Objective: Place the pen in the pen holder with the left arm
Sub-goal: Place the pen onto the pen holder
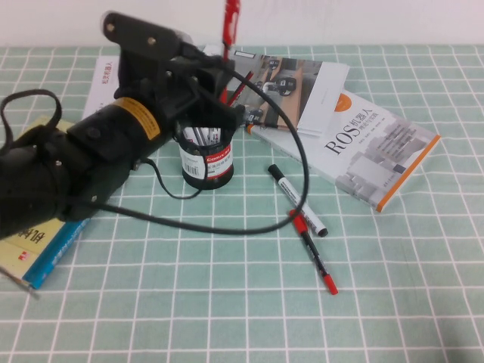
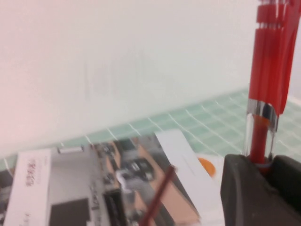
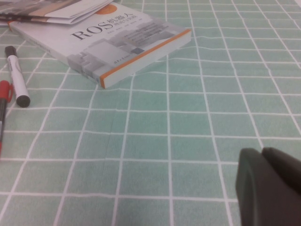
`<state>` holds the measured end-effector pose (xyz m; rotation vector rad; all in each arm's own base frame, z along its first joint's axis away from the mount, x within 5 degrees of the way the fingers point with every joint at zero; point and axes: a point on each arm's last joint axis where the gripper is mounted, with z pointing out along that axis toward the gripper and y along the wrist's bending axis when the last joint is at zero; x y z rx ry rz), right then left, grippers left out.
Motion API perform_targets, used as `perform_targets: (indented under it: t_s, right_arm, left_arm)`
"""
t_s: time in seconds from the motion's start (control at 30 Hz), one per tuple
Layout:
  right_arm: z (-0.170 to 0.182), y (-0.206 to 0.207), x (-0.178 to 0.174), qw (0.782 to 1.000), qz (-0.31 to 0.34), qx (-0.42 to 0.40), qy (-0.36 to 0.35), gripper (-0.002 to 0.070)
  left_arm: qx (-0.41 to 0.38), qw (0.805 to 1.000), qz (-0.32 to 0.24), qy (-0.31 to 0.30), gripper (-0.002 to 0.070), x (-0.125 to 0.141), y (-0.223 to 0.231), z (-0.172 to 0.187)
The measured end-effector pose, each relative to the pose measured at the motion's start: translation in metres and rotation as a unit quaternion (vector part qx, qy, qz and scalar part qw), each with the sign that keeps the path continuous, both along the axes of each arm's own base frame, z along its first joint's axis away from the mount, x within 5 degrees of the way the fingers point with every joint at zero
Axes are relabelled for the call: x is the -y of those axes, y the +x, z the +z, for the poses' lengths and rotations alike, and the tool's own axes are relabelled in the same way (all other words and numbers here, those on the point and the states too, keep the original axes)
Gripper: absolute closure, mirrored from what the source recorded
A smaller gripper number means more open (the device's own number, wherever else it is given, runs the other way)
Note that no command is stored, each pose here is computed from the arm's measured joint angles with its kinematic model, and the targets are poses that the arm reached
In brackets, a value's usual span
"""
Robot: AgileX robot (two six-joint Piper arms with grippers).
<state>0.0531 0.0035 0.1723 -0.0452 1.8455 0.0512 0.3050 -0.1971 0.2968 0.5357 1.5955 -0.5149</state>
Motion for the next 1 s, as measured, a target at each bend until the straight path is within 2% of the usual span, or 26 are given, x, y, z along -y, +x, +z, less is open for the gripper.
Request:
perform_targets:
  t_s: [0.37,1.0]
  right_arm:
    - [0.000,0.000,0.000,1.000,0.000,0.000,0.000,0.0696]
    - [0.000,0.000,0.000,1.000,0.000,0.000,0.000,0.0696]
  left_arm:
    - [-0.013,1.000,0.016,-0.010,0.0606,-0.007,0.036,-0.051]
    - [0.000,1.000,0.011,-0.002,0.0606,-0.005,0.051,-0.093]
